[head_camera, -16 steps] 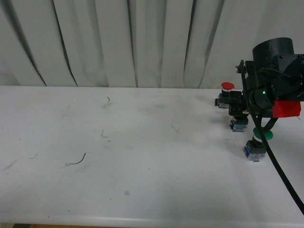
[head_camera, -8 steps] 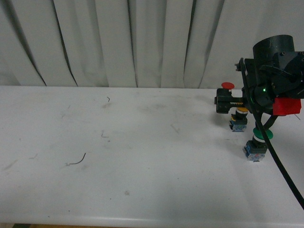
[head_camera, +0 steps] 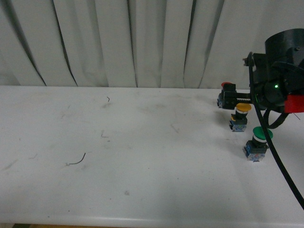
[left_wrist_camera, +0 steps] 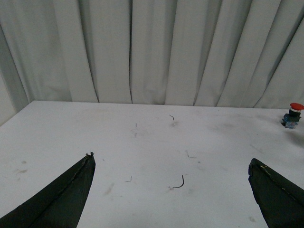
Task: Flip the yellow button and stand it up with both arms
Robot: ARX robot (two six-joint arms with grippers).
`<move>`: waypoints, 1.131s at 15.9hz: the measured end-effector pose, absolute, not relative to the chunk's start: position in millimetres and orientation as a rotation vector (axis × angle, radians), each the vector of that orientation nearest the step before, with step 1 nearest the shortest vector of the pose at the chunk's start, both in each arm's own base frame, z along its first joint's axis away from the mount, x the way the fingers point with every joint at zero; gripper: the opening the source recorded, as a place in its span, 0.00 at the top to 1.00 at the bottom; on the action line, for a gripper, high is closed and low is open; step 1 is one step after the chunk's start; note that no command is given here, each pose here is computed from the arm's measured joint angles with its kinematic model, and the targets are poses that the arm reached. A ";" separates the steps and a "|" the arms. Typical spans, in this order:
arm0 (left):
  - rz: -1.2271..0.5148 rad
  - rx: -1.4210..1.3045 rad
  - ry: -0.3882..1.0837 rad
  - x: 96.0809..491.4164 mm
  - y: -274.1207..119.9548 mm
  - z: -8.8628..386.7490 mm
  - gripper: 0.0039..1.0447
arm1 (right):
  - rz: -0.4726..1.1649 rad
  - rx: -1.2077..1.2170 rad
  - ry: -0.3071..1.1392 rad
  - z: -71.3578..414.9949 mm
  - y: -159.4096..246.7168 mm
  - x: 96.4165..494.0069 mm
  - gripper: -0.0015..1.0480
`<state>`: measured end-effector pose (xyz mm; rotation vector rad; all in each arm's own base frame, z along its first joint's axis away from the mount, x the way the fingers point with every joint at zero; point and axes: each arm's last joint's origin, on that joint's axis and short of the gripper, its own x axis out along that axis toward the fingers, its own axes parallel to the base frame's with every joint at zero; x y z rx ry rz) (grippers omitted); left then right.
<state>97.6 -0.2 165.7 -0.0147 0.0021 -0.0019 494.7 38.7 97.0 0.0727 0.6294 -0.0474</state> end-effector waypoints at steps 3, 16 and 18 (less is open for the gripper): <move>-0.002 -0.015 0.002 97.6 -0.2 165.7 0.06 | -0.034 0.106 0.499 137.8 19.1 477.6 0.06; -0.002 -0.014 0.002 97.6 -0.2 165.7 0.06 | 0.017 0.009 0.051 235.1 1.2 162.1 0.73; -0.001 -0.015 0.002 97.6 -0.2 165.7 0.06 | 0.011 0.007 0.032 224.7 1.0 147.6 0.83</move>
